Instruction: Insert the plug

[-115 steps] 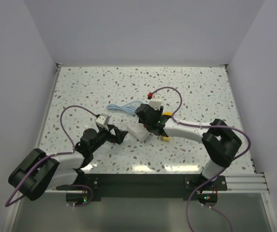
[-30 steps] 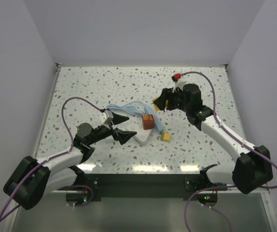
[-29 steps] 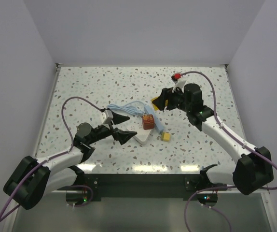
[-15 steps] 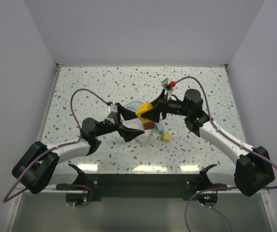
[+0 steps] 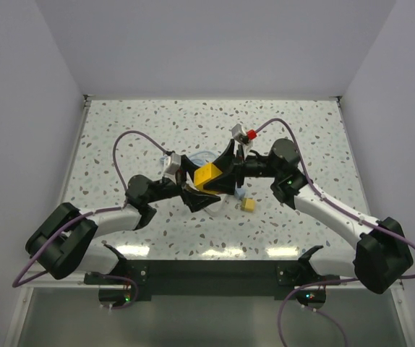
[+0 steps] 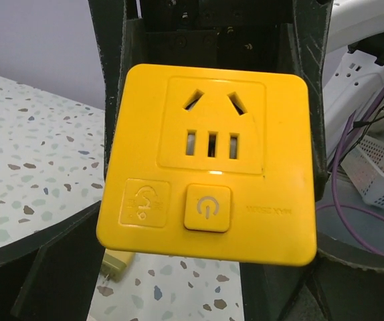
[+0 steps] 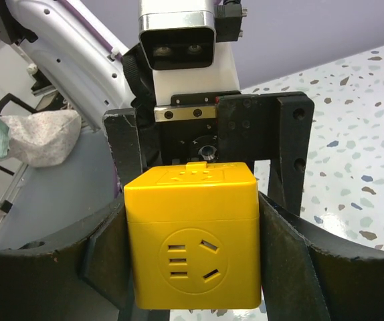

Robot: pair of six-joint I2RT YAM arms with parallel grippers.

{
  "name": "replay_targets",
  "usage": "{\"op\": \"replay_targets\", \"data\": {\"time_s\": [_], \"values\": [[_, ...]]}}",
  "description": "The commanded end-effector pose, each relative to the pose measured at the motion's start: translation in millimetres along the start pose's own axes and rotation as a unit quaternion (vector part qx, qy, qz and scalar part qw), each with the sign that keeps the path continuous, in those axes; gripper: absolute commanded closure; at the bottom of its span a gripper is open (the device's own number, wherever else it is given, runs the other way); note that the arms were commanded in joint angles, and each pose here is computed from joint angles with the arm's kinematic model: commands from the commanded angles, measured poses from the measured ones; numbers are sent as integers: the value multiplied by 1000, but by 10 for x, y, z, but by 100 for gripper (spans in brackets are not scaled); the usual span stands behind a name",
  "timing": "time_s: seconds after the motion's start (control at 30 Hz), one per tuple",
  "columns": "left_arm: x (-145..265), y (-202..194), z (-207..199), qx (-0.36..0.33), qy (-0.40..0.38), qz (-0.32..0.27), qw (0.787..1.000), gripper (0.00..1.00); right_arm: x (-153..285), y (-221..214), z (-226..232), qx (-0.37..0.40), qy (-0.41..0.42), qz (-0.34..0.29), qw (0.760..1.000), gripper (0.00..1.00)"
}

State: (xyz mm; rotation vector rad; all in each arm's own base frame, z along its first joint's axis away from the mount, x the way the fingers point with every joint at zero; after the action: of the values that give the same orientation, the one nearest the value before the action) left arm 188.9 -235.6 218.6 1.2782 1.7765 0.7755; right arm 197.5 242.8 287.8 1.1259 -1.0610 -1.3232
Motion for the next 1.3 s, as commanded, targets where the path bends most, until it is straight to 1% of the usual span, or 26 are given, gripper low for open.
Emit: {"op": "replay_targets", "data": {"time_s": [0.0,0.03,0.07,0.17,0.2,0.27,0.3,0.33,0.37,0.4,0.43,0.47,0.5,0.53,0.57,0.6,0.67,0.7,0.77,0.9,0.93,1.0,1.03,1.13,1.27], "values": [[-90,305,-205,-74,-66,-66,993,11,-17,155,123,34,38,-20,999,100],[-82,300,-221,-73,-70,-67,993,14,-19,149,116,30,36,-17,999,100],[-74,318,-260,-82,-82,-72,991,24,-25,125,96,31,34,-13,999,100],[-43,319,-325,-89,-99,-80,988,42,-42,58,42,22,27,-2,999,100],[-28,305,-337,-89,-102,-80,988,52,-48,40,29,19,26,0,999,100],[-17,298,-357,-94,-110,-78,986,62,-66,-9,-13,11,23,6,1000,100],[-12,300,-366,-97,-112,-79,986,71,-70,-22,-33,10,16,8,1000,100],[-2,276,-360,-96,-111,-75,986,75,-71,-51,-65,9,9,15,1000,100],[-1,270,-359,-96,-111,-71,987,80,-75,-72,-79,7,4,20,1000,99],[1,255,-336,-99,-105,-69,987,86,-82,-106,-121,3,-8,26,1000,97],[13,235,-321,-100,-98,-66,988,89,-81,-134,-148,1,-16,37,999,93],[16,193,-272,-91,-82,-57,991,95,-78,-150,-171,-1,-24,43,999,78],[20,179,-236,-101,-71,-54,991,97,-82,-179,-210,-4,-38,48,998,70],[36,170,-216,-103,-59,-51,992,100,-78,-196,-224,-5,-43,53,998,64],[44,117,-132,-89,-29,-39,995,100,-71,-206,-255,-6,-52,56,997,58],[48,114,-93,-105,-17,-35,994,100,-71,-221,-276,-8,-56,59,997,48],[82,63,-35,-101,13,-23,995,100,-70,-267,-323,-13,-69,68,995,43],[98,51,-8,-111,21,-18,993,100,-73,-281,-339,-16,-73,71,995,37],[125,14,15,-111,35,-8,993,100,-81,-326,-385,-21,-76,76,994,32],[176,-19,12,-116,42,-7,992,100,-114,-386,-438,-29,-74,78,994,27],[190,-33,20,-114,45,-7,992,100,-123,-416,-464,-32,-74,79,994,23],[193,-43,36,-113,52,-5,992,100,-128,-453,-486,-36,-78,81,993,18],[203,-52,59,-111,61,-6,992,100,-127,-470,-506,-38,-80,81,993,15],[219,-94,132,-101,85,-4,991,100,-126,-515,-539,-44,-82,81,992,14],[238,-179,260,-88,119,8,989,100,-96,-541,-598,-42,-108,88,989,12]]}}
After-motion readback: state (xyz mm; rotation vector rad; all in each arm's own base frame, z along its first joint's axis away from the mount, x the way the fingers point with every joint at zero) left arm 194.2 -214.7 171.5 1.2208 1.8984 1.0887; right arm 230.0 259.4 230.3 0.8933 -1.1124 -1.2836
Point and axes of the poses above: each gripper's point midway between its finger pads, its own x axis back along the fingers, its own z axis along the line the jaws close on, y = z × x, the point moved 8 cm from there along x, back along the fingers, and after that the axes turned 12 degrees about x, right-handed, at the moved point
